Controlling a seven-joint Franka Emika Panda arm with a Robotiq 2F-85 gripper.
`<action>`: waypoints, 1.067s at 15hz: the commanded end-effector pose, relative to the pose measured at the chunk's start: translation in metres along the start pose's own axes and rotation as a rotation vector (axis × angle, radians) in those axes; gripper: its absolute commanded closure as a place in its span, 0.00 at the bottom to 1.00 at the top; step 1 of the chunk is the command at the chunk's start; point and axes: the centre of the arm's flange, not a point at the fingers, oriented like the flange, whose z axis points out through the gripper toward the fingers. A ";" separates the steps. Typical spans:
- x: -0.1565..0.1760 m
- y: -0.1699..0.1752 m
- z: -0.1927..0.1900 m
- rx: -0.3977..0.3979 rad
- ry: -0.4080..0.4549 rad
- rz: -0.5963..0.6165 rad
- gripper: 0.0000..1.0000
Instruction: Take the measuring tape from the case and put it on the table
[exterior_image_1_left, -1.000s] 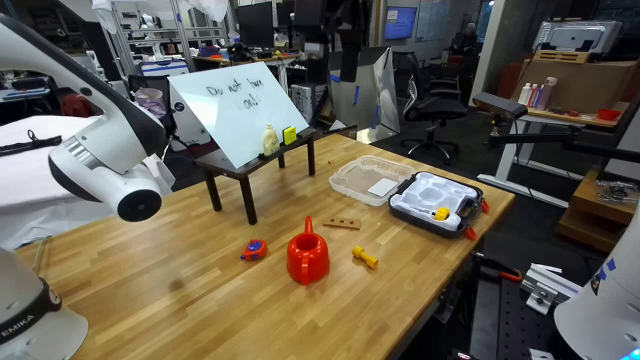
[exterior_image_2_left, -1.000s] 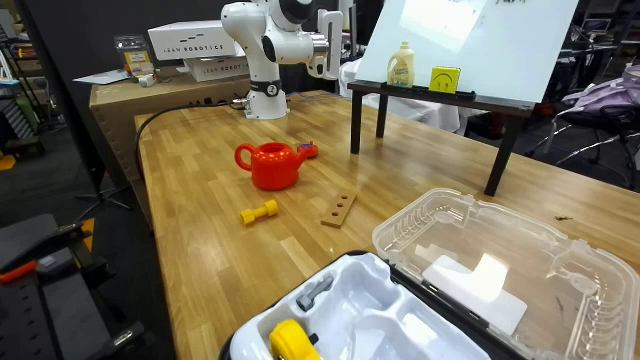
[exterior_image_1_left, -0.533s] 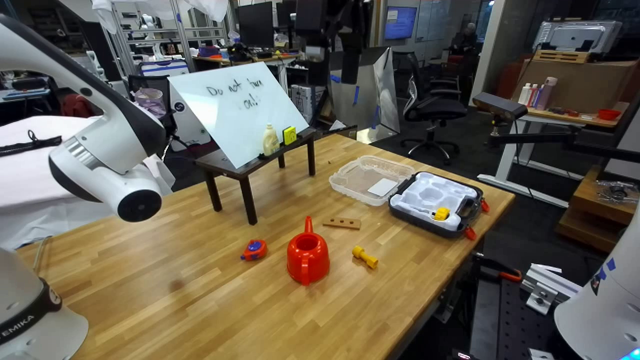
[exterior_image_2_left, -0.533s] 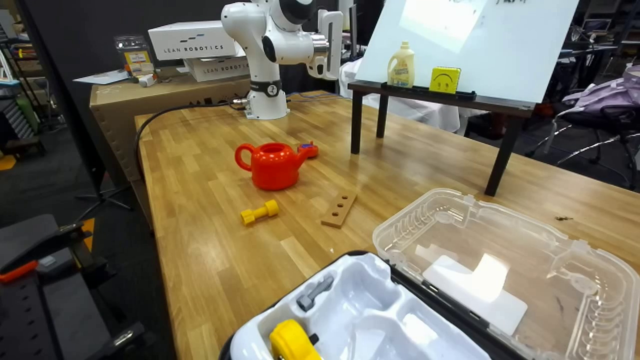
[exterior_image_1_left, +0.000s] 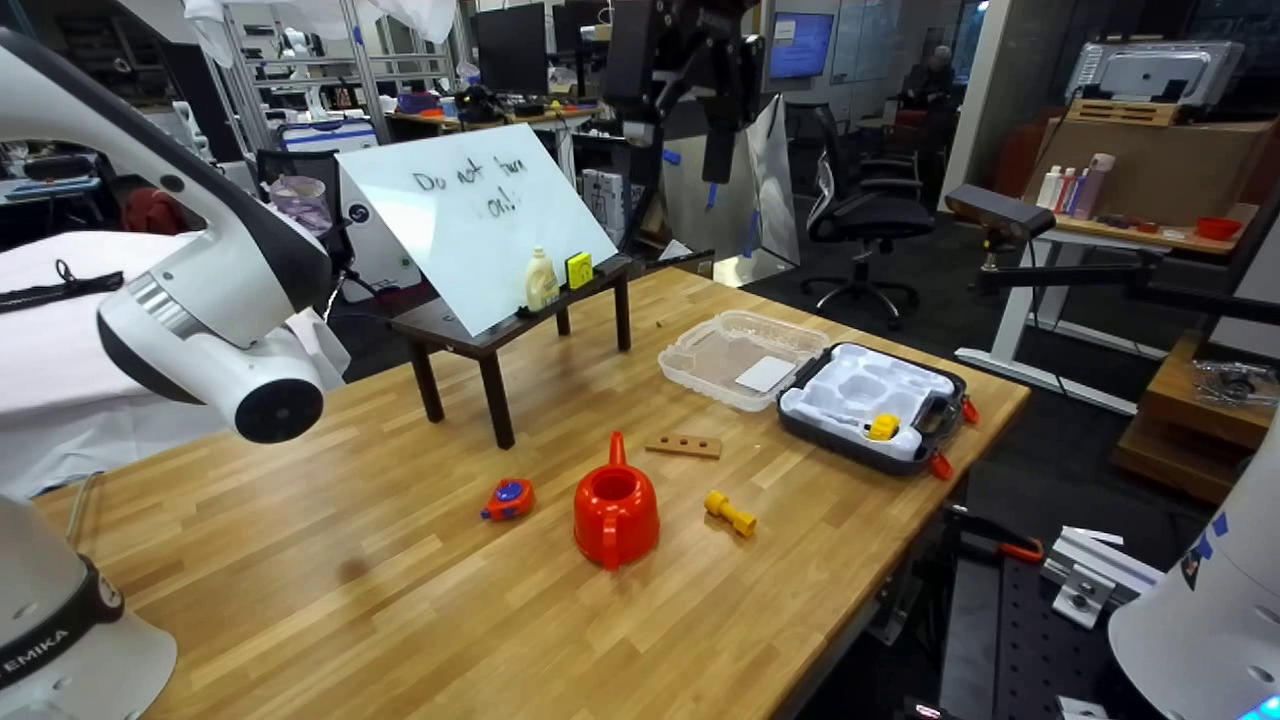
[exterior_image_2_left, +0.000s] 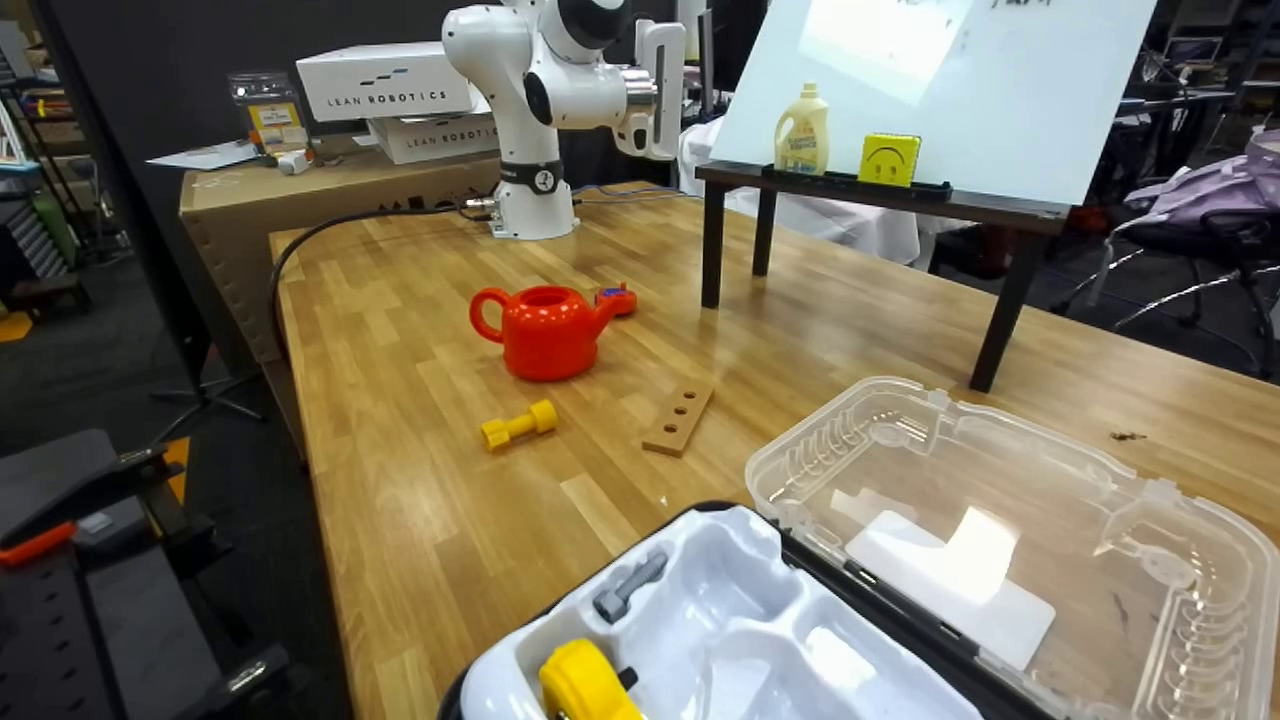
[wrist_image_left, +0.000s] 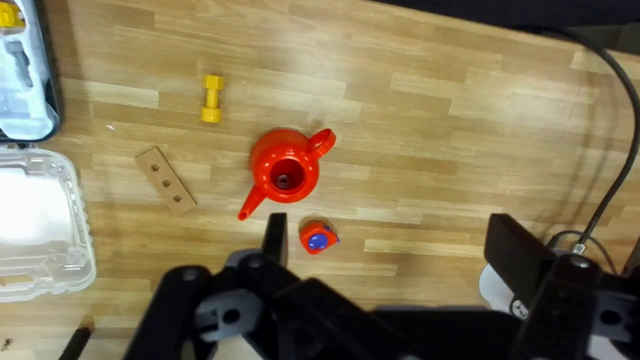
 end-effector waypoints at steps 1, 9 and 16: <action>0.004 0.036 0.012 0.001 0.026 0.161 0.00; -0.023 0.149 0.048 -0.052 -0.026 0.551 0.00; -0.041 0.192 0.062 -0.090 -0.081 0.665 0.00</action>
